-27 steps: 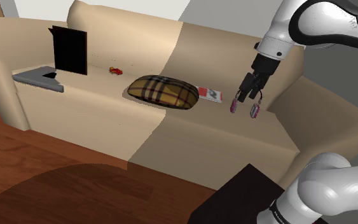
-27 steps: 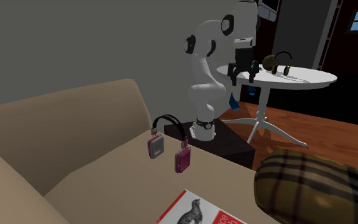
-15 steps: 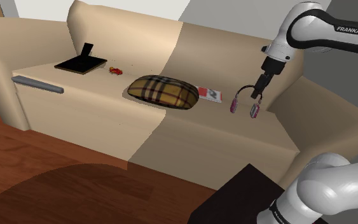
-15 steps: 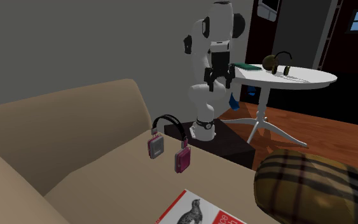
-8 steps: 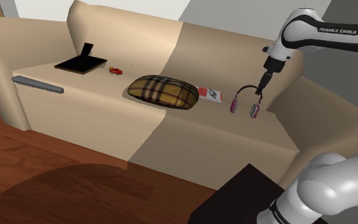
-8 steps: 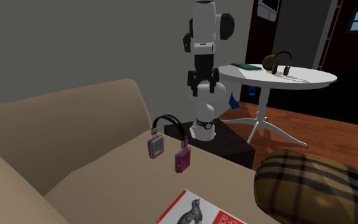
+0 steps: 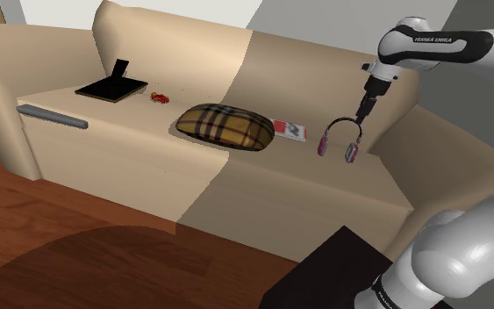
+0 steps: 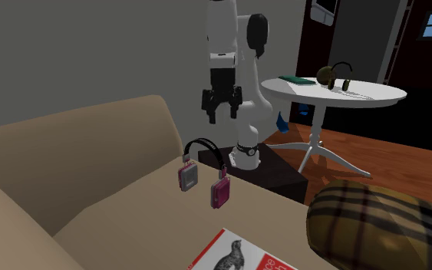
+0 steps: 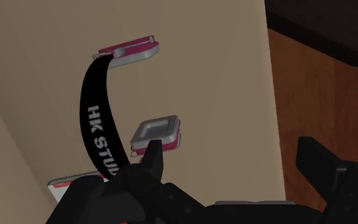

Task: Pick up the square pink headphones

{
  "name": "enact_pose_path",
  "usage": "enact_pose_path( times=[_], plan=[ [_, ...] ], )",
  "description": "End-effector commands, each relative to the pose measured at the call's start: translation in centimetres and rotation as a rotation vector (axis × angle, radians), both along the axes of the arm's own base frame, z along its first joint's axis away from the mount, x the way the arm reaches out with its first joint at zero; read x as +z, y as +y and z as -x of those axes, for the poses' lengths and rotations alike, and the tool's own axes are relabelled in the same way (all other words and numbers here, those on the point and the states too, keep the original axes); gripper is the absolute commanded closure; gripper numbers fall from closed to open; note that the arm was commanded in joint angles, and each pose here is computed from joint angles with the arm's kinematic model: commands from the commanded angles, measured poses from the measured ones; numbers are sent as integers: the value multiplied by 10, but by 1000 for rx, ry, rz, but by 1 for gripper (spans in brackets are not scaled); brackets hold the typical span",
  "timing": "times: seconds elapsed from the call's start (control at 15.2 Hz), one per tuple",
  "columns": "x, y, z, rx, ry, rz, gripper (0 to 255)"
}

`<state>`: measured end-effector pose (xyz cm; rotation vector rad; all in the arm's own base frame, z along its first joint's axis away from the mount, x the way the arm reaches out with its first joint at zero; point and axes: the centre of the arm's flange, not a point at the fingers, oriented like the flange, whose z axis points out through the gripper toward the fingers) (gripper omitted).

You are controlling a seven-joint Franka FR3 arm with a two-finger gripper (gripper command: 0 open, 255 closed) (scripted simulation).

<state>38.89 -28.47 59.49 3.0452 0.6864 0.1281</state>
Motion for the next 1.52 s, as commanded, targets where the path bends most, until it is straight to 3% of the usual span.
enact_pose_path(
  times=[0.0,0.4,0.99,1.06,1.45],
  plan=[
    [-1,-23,-12,37,-2,10,0],
    [-1,-86,-51,134,-10,32,0],
    [-41,-86,-51,134,-10,32,0],
    [-40,-87,-51,134,-10,32,255],
    [-40,-87,-51,134,-10,32,255]
  ],
)
